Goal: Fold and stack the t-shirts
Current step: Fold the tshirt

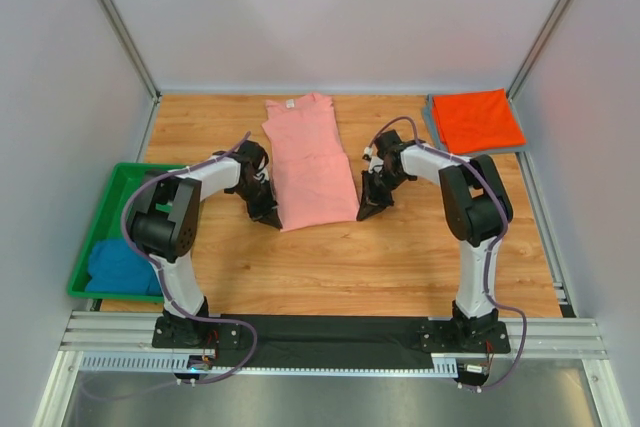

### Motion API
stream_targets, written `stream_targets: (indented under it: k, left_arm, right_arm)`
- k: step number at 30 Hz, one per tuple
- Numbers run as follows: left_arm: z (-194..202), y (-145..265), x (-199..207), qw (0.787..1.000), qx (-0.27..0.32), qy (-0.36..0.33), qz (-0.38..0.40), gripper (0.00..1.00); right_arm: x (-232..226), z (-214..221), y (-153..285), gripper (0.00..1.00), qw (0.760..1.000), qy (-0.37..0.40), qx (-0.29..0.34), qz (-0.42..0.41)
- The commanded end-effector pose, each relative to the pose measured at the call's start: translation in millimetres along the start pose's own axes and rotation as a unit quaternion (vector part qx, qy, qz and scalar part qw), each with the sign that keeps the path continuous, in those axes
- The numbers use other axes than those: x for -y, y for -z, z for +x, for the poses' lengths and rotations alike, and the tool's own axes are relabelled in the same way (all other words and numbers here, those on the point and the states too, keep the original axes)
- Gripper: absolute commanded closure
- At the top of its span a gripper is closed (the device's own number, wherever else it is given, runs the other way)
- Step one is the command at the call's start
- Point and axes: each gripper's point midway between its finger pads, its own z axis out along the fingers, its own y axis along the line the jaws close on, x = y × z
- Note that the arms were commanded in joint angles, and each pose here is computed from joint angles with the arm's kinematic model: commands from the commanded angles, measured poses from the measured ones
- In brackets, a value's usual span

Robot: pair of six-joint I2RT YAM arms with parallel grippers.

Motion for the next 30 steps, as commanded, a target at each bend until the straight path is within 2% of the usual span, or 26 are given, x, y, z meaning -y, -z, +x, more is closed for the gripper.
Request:
stream_targets:
  k: [1,6,14,17,18,20,23,25,26,30]
  left_arm:
    - [10.4,1.4,-3.8,1.000,-0.014,0.009,-0.010,1.00]
    - [34.4,12.6,-1.5,0.999,-0.031,0.013,-0.002,1.00]
    - [94.0,17.8,-32.4,0.997,-0.070,0.026,-0.030,1.00]
    - [114.1,17.6,-32.3,0.997,-0.076,0.024,-0.023,0.86]
    - [118.4,20.7,-26.5,0.997,-0.074,0.020,-0.006,0.75]
    - [125.6,22.3,-23.2,0.997,-0.068,0.019,0.011,0.64]
    - [126.0,27.8,-29.7,0.999,-0.049,0.019,-0.002,0.54]
    - [123.0,29.5,-28.4,0.999,-0.041,0.012,-0.001,0.52]
    - [121.1,29.0,-26.6,0.999,-0.039,0.009,0.002,0.50]
    - [115.8,18.6,-14.8,0.998,-0.043,0.008,0.037,0.47]
  right_arm:
    - [2.7,6.3,3.0,1.00,1.000,0.012,0.016,0.019]
    - [-3.2,29.6,11.7,1.00,0.999,0.009,0.026,0.024]
    - [-5.9,98.9,7.9,1.00,1.000,-0.009,0.011,0.027]
    - [-6.2,116.8,4.6,1.00,0.999,-0.010,0.010,0.029]
    - [-7.9,122.3,3.1,1.00,1.000,-0.008,0.008,0.029]
    - [-8.5,129.1,2.1,0.98,1.000,-0.009,0.005,0.028]
    - [-9.8,134.5,2.2,0.82,1.000,-0.014,0.004,0.027]
    - [-9.7,134.1,3.6,0.77,0.999,-0.015,0.010,0.030]
    - [-9.5,134.1,5.4,0.70,0.999,-0.013,0.013,0.031]
    - [-10.3,131.7,7.8,0.62,0.999,-0.011,0.015,0.035]
